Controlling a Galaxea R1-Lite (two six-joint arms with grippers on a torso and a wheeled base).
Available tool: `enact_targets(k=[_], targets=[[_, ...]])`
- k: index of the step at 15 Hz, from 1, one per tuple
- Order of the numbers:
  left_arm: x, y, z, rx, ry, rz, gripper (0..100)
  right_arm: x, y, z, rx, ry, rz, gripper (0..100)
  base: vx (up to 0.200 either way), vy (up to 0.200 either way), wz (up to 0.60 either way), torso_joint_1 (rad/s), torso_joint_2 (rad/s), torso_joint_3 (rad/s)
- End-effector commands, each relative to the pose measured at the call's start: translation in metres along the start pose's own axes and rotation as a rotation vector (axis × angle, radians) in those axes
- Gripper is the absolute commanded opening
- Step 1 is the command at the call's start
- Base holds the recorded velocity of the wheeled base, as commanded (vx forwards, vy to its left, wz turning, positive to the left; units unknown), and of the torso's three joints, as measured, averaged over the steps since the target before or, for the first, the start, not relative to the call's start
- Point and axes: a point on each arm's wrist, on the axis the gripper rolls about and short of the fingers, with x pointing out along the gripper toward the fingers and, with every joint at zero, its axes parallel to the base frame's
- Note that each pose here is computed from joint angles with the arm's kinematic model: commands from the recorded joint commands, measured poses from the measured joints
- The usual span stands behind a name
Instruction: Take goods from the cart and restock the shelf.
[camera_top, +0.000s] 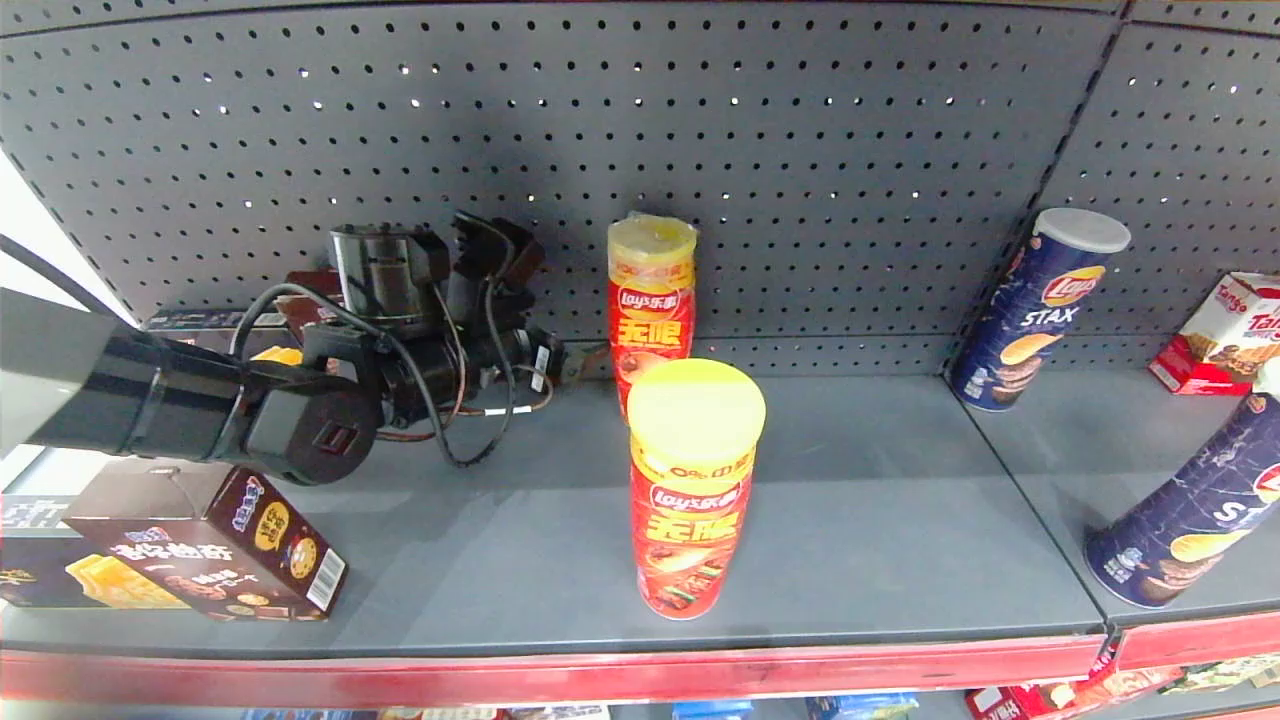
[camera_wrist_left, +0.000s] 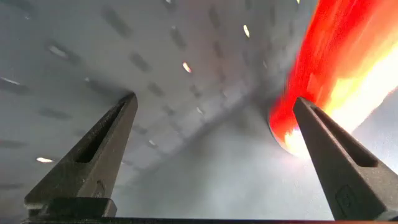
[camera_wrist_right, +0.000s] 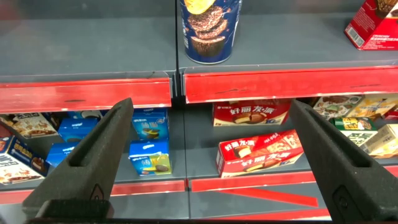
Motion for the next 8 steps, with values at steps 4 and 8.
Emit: enact_targets(k=[4, 8], targets=[[-0.033, 0.002, 0.061, 0.024, -0.154, 0.095, 100, 0.0, 0.0, 0.0, 0.0, 0.001, 0.0, 100, 0.0, 0.0, 0.0, 0.0, 0.0, 0.0], [-0.065, 0.007, 0.086, 0.028, -0.219, 0.165, 100, 0.0, 0.0, 0.0, 0.0, 0.001, -0.001, 100, 0.0, 0.0, 0.0, 0.0, 0.0, 0.0]])
